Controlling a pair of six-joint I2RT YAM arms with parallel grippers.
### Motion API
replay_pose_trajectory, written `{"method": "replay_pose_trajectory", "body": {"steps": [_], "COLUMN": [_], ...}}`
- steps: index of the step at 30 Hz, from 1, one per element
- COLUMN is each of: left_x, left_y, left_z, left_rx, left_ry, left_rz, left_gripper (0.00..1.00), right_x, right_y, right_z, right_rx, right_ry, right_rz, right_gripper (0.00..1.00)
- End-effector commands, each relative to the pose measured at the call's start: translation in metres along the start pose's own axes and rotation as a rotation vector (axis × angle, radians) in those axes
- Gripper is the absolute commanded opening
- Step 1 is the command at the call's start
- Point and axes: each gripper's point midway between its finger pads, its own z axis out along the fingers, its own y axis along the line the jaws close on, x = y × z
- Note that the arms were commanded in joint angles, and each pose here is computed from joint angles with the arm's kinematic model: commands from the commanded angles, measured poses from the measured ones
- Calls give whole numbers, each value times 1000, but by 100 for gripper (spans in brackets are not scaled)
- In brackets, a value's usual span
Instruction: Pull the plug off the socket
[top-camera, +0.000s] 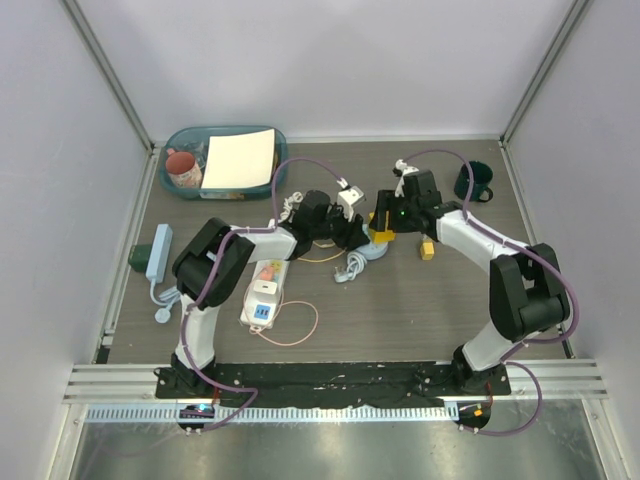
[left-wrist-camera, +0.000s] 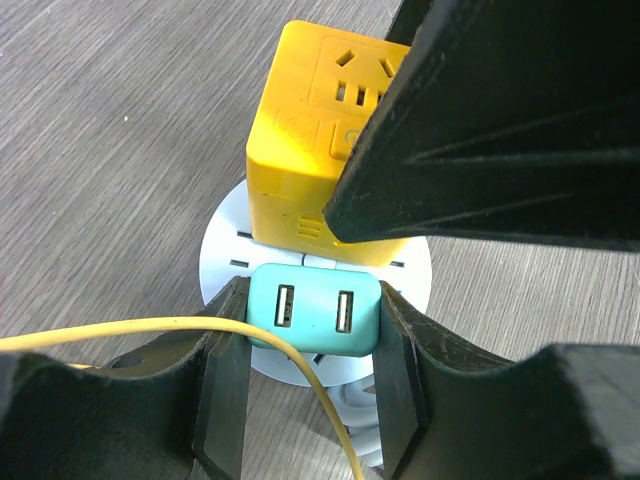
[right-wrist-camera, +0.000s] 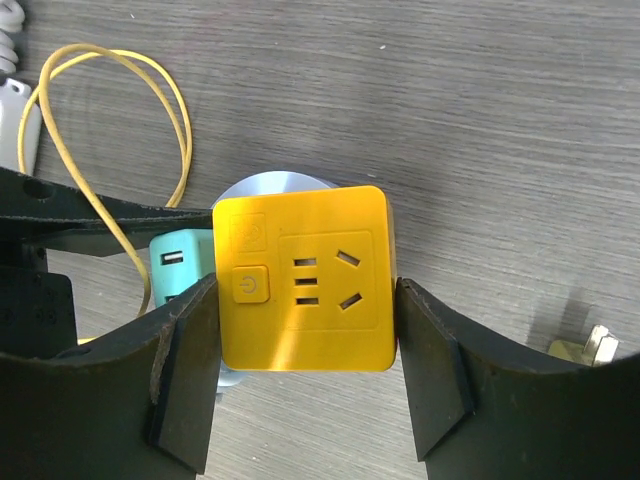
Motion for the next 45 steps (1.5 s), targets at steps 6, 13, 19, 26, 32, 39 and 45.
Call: {"method": "replay_pose_trajectory", "body": {"steps": [6, 13, 19, 26, 32, 39, 45], "left_x": [74, 75, 80, 79, 60, 26, 21], "left_y": [19, 19, 20, 20, 16, 14, 23], "left_z": [-5, -5, -6, -6, -7, -16, -20], "left_rx": [-97, -98, -105, -107, -100, -141, -199], "left_ry": [203, 205, 215, 211, 181, 150, 150], "left_rz": [-114, -117, -120, -124, -145, -172, -164], "left_gripper": [0, 0, 0, 0, 0, 0, 0], "right_x": [-72, -73, -77, -82, -75, -39, -37], "right_y": [37, 44, 38, 36, -6, -42, -58], "right_z": [-38, -52, -49, -56, -51, -38, -37], "right_rx": [-162, 78, -7, -123, 42, 209, 282], "right_ry": [-225, -237, -232, -256, -226, -120, -84], "right_rz": [92, -116, -53, 48, 113, 128, 130], "right_gripper": [1, 1, 1, 1, 1, 30, 55]}}
